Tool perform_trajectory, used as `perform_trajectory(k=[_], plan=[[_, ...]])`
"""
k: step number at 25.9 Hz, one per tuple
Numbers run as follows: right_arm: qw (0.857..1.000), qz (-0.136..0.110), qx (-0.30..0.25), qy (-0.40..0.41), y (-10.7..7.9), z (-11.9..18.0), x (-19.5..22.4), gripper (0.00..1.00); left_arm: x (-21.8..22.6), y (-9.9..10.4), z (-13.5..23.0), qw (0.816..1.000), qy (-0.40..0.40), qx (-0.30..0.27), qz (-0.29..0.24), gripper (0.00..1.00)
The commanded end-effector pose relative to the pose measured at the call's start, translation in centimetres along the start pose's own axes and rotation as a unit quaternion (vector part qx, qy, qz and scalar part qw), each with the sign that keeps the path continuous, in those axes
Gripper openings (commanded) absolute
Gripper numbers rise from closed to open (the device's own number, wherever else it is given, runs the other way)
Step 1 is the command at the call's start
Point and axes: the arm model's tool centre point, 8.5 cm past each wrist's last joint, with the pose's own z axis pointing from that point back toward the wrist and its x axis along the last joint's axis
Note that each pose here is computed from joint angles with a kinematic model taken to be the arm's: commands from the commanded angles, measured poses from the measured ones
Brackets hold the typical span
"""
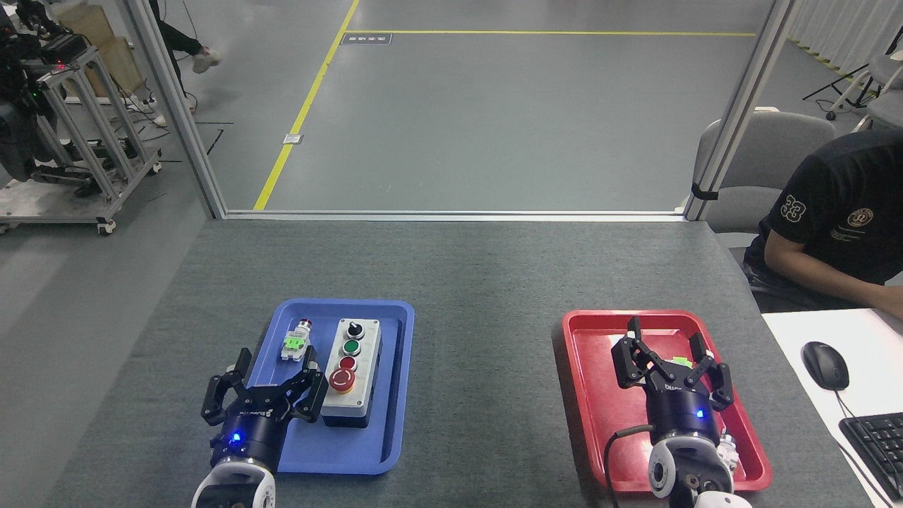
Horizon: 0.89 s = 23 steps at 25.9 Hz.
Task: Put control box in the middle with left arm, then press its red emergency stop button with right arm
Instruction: 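Move the left gripper down onto the grey control box in the blue tray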
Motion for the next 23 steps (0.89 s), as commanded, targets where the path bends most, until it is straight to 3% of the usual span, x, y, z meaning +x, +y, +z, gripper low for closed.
perform_trajectory(k=[1,9,15,19,23], plan=[[1.000,0.000,0.000,0.000,0.0,0.0,0.0,1.00,-0.8,-0.2,0.0,1.000,0.009,-0.001,-0.003,0.99],[1.000,-0.001,0.000,0.000,0.0,0.0,0.1,1.00,-1.3,0.7,0.1,1.000,0.001,0.011,0.007,0.99],[1.000,0.000,0.000,0.000,0.0,0.0,0.0,1.00,0.6,-2.2,5.7,0.996,-0.087,-0.030,0.020,0.99],[1.000,0.000,0.000,-0.001,0.0,0.0,0.0,1.00,1.1,-3.2,6.3,0.994,-0.093,-0.046,0.016,0.99],[1.000,0.001,-0.001,0.000,-0.1,0.0,0.0,1.00,2.7,-3.9,5.5,0.993,-0.106,-0.055,-0.024,0.99]])
